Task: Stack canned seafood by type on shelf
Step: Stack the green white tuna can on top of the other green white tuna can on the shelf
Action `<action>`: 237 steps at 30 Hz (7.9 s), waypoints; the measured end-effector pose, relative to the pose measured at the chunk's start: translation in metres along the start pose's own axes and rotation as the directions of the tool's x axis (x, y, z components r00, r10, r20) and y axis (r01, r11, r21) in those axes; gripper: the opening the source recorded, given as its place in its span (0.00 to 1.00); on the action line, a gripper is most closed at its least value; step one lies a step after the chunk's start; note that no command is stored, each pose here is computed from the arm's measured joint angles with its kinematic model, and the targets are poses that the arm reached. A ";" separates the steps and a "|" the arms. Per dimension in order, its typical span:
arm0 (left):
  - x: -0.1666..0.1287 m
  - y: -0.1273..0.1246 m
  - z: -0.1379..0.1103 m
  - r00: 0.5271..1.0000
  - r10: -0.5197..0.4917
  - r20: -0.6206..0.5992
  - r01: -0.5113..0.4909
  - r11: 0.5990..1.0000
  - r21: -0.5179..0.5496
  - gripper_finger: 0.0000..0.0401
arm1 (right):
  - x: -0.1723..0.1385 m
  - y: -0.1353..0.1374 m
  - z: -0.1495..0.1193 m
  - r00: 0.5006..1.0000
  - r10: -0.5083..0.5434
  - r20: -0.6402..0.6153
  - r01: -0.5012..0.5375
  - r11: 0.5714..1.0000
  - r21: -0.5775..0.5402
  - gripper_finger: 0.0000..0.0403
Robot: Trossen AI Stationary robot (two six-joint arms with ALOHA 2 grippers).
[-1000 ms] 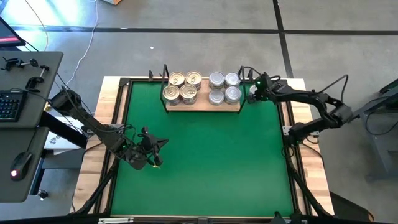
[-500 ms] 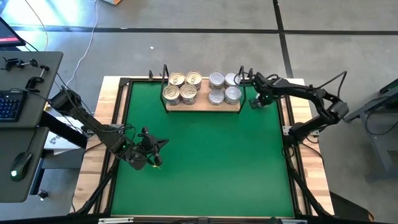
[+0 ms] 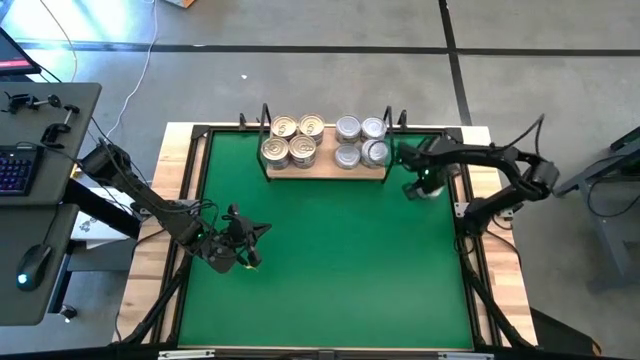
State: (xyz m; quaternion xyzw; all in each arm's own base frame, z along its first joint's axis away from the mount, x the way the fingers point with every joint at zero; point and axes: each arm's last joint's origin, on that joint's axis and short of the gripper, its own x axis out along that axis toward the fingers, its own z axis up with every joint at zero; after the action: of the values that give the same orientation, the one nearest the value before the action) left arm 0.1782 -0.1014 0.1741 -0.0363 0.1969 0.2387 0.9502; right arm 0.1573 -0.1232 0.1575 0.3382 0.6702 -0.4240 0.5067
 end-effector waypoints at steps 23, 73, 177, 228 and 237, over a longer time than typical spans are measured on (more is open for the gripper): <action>0.000 -0.007 0.010 0.997 -0.056 0.061 0.055 0.998 0.014 0.00 | -0.019 0.148 -0.110 0.847 0.511 0.147 -0.365 0.761 -0.537 0.00; 0.142 0.000 -0.004 0.935 -0.278 -0.222 0.279 0.960 -0.029 0.00 | -0.016 0.246 -0.161 0.128 0.875 0.467 -0.148 0.483 -0.863 0.31; 0.128 0.014 0.005 0.920 -0.161 -0.356 0.244 0.949 0.201 0.00 | -0.096 0.256 -0.081 0.586 0.690 0.425 0.553 0.043 -0.832 0.70; 0.073 -0.006 -0.002 0.958 0.138 -0.251 -0.075 0.967 0.245 0.00 | -0.121 0.174 0.033 0.439 0.049 0.897 0.780 0.476 -0.407 0.31; 0.073 -0.008 -0.002 0.961 0.130 -0.243 -0.071 0.969 0.237 0.00 | -0.104 0.176 0.048 0.491 0.040 0.870 0.763 0.463 -0.451 0.31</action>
State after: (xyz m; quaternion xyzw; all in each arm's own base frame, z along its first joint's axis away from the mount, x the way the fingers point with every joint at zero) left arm 0.2404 -0.0762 0.1436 0.0514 0.3459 0.2563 0.9011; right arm 0.3590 -0.0973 0.2124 -0.3349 0.5448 -0.2791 0.7163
